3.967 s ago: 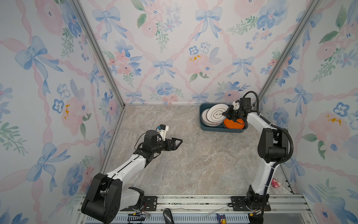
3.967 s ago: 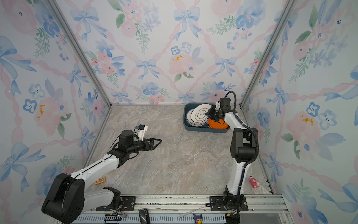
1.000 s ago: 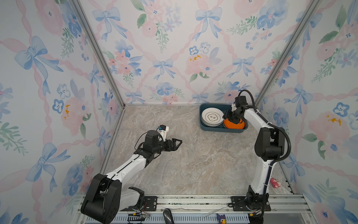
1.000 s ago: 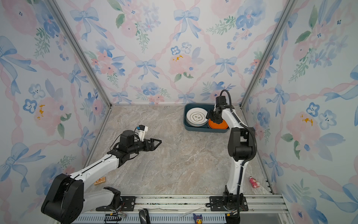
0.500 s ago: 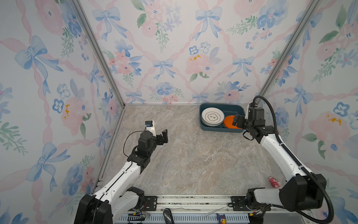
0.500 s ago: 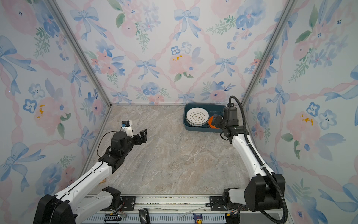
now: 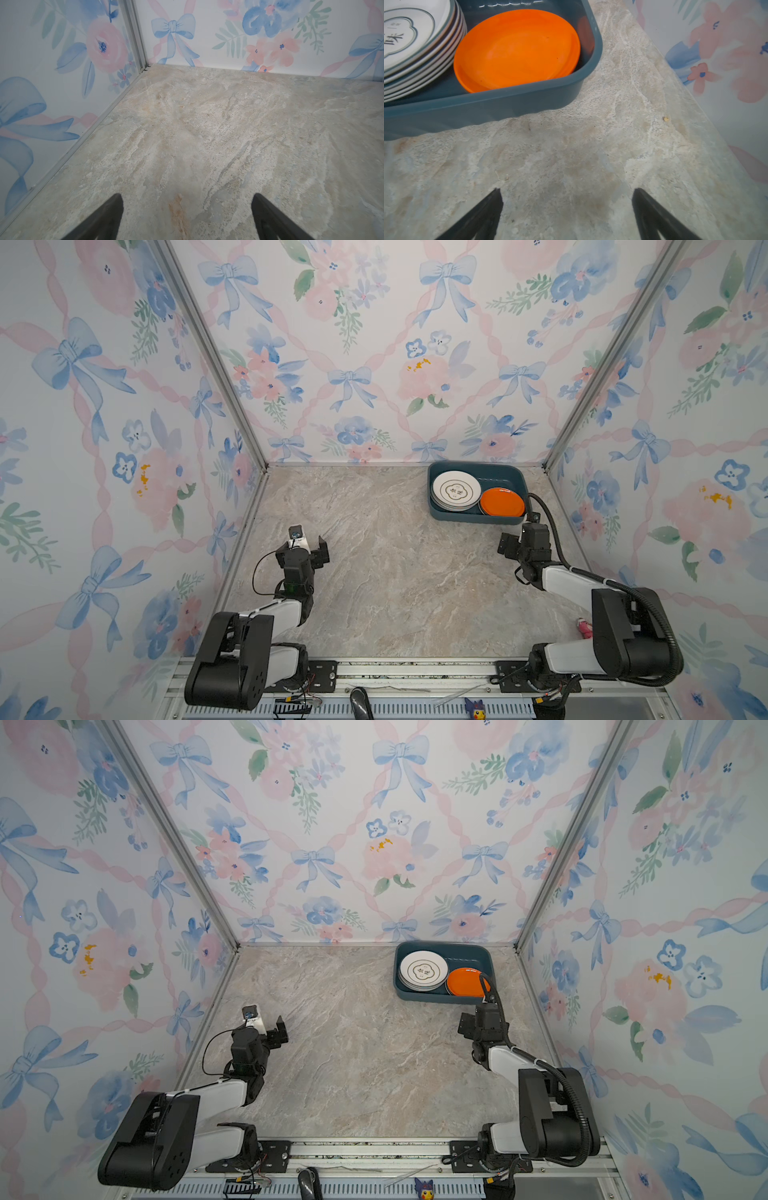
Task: Place the plates into the plastic bin on the countertop
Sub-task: Reset both arms
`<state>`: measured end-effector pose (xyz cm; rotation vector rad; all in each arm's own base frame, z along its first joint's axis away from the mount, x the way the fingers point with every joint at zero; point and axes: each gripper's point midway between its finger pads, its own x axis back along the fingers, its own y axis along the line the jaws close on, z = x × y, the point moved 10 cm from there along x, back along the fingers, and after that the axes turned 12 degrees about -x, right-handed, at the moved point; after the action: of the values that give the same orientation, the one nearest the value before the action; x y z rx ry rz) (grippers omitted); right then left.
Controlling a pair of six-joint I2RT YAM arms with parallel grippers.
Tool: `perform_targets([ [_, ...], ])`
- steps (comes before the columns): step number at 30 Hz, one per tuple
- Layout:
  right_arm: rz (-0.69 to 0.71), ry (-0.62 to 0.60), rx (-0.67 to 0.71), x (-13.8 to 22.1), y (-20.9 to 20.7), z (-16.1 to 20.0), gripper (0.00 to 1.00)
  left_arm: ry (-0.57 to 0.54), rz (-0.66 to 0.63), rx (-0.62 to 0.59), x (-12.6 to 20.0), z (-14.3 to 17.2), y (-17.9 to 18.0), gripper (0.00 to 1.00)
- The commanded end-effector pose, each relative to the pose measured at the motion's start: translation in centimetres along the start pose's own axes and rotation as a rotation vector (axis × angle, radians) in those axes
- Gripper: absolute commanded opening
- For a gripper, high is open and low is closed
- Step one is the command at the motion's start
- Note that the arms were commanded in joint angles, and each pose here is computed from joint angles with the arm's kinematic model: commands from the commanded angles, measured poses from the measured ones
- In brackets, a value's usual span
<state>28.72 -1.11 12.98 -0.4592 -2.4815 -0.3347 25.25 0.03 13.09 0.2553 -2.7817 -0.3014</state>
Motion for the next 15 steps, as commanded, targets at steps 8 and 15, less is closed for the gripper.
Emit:
perform_targets([
  [8,-0.156,-0.321,0.015,0.1,0.8,-0.5,0.97,-0.133,0.071,-0.067,-2.4,-0.6,-1.0,0.98],
  [15,-0.156,-0.313,0.088,-0.7,2.3,-0.2,0.97,-0.124,0.095,-0.063,-2.6,-0.6,-1.0,0.98],
])
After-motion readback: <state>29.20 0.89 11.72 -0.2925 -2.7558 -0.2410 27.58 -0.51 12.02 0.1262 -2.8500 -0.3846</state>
